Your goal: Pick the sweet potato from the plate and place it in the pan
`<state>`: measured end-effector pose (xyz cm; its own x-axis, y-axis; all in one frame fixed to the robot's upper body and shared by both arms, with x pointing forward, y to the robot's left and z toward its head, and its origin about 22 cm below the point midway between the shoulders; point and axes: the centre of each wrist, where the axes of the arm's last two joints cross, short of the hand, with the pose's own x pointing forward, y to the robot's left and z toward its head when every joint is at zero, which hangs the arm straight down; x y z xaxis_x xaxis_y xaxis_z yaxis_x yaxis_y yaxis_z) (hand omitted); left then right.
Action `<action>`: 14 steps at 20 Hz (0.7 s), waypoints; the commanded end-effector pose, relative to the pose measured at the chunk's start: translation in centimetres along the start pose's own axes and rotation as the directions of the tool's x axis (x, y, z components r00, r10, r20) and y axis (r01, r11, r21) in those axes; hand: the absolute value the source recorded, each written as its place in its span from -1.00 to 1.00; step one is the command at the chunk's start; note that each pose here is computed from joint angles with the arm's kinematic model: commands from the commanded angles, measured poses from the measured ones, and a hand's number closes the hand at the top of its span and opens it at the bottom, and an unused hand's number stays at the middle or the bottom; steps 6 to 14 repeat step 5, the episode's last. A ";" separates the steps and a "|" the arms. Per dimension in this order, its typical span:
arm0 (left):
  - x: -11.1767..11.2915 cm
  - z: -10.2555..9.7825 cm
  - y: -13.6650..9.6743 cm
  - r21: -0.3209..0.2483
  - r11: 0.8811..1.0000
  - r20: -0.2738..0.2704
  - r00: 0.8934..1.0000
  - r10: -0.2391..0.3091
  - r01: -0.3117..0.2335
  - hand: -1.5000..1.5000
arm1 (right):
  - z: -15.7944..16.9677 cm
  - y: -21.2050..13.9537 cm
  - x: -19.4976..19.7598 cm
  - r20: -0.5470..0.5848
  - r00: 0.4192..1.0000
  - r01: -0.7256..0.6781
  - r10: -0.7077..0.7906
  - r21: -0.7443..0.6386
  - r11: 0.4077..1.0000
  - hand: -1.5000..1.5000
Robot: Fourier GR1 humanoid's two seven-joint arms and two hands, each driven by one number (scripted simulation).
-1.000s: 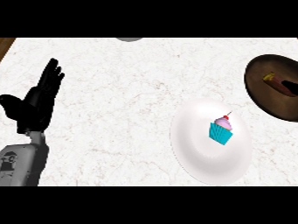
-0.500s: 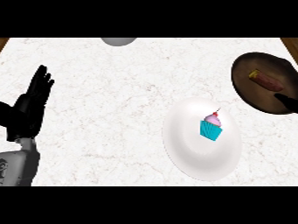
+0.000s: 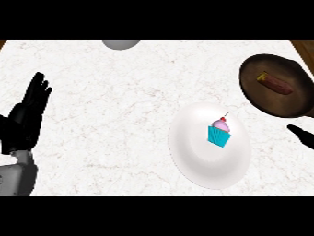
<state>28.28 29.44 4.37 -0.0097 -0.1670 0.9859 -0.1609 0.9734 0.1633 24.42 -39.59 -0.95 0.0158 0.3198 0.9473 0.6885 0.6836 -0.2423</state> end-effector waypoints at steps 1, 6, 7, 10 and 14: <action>0.4 0.0 -0.7 -0.021 1.000 0.010 1.000 -0.008 0.008 0.00 | 5.0 -1.6 1.8 0.005 1.000 0.003 -0.003 -0.001 1.000 -1.00; 0.0 -0.4 -0.8 -0.040 0.999 0.025 1.000 0.012 -0.011 0.00 | 7.2 -3.5 6.6 -0.022 0.998 -0.061 0.061 -0.007 0.998 -1.00; 0.0 -0.4 -0.8 -0.040 0.999 0.025 1.000 0.012 -0.011 0.00 | 7.2 -3.5 6.6 -0.022 0.998 -0.061 0.061 -0.007 0.998 -1.00; 0.0 -0.4 -0.8 -0.040 0.999 0.025 1.000 0.012 -0.011 0.00 | 7.2 -3.5 6.6 -0.022 0.998 -0.061 0.061 -0.007 0.998 -1.00; 0.0 -0.4 -0.8 -0.040 0.999 0.025 1.000 0.012 -0.011 0.00 | 7.2 -3.5 6.6 -0.022 0.998 -0.061 0.061 -0.007 0.998 -1.00</action>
